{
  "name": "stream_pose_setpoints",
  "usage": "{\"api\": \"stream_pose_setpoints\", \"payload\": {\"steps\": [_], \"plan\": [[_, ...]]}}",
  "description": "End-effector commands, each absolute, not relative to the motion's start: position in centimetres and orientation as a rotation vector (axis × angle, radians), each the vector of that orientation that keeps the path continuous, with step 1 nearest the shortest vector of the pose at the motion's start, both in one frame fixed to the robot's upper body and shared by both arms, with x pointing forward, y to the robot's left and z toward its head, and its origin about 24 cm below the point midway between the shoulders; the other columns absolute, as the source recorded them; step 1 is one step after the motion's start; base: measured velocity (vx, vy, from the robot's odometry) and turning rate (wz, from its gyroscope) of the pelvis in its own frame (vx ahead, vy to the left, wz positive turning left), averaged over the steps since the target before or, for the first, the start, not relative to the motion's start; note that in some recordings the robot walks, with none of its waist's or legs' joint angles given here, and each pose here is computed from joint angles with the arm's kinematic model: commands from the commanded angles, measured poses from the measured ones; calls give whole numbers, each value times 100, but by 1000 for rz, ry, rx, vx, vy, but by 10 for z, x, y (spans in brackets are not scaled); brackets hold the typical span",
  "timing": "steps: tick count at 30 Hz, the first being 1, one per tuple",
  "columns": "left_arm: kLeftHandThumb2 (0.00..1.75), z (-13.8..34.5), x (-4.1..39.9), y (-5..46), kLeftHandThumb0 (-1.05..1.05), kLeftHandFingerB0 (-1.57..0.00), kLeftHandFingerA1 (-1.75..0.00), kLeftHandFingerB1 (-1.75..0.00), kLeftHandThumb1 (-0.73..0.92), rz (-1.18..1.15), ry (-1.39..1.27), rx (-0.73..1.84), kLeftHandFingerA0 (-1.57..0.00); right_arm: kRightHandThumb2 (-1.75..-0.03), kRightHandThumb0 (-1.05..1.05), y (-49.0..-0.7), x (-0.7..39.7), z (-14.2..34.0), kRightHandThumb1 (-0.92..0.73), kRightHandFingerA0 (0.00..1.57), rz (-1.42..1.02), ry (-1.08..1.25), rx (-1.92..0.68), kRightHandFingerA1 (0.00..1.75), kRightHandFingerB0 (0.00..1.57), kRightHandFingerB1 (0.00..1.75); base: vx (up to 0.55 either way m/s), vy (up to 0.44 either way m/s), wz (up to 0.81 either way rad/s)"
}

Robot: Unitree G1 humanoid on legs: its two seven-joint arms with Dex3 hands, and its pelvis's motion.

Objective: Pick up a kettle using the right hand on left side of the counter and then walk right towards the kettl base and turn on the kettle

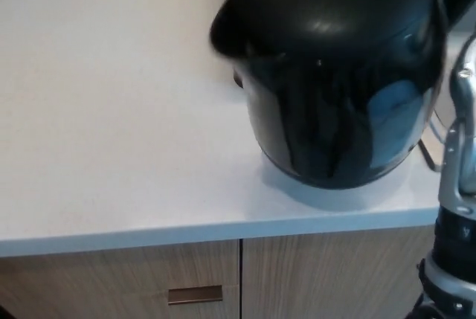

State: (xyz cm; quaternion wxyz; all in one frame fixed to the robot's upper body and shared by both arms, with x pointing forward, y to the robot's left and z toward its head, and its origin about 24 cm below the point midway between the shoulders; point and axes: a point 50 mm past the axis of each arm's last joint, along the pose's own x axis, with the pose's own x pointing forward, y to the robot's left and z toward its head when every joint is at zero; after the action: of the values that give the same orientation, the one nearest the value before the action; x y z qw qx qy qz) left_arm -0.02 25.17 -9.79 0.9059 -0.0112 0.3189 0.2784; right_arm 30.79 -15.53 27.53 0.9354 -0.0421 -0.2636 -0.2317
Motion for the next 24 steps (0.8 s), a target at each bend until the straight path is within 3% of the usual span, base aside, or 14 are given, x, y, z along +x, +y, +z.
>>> {"api": "stream_pose_setpoints", "payload": {"steps": [1, 13, 15, 22, 24], "plan": [[155, -91, -1, 254, 41, -104, -123, -111, 28, 576, 599, -4, -109, -140, -13, -173, 305, 258, -43, 110, -394, -390, 188, 175, 83, 167, 0, 0, 0], [149, -93, -2, 256, 37, -107, -120, -111, 29, 582, 596, -4, -108, -141, -13, -176, 303, 238, -40, 111, -394, -287, 253, 175, 85, 166, 0, 0, 0], [144, -93, 4, 259, 37, -100, -117, -106, 31, 581, 600, 27, -104, -141, -15, -173, 303, 229, -41, 109, -380, -227, 245, 175, 86, 167, 0, 0, 0], [144, -92, 9, 260, 35, -102, -119, -108, 32, 586, 579, 0, -106, -145, -13, -171, 303, 220, -36, 109, -365, -190, 239, 175, 90, 166, 0, 0, 0], [152, -92, 10, 262, 31, -103, -119, -110, 30, 584, 572, 4, -104, -147, -15, -169, 302, 220, -37, 111, -361, -187, 228, 175, 92, 166, 0, 0, 0]]}}
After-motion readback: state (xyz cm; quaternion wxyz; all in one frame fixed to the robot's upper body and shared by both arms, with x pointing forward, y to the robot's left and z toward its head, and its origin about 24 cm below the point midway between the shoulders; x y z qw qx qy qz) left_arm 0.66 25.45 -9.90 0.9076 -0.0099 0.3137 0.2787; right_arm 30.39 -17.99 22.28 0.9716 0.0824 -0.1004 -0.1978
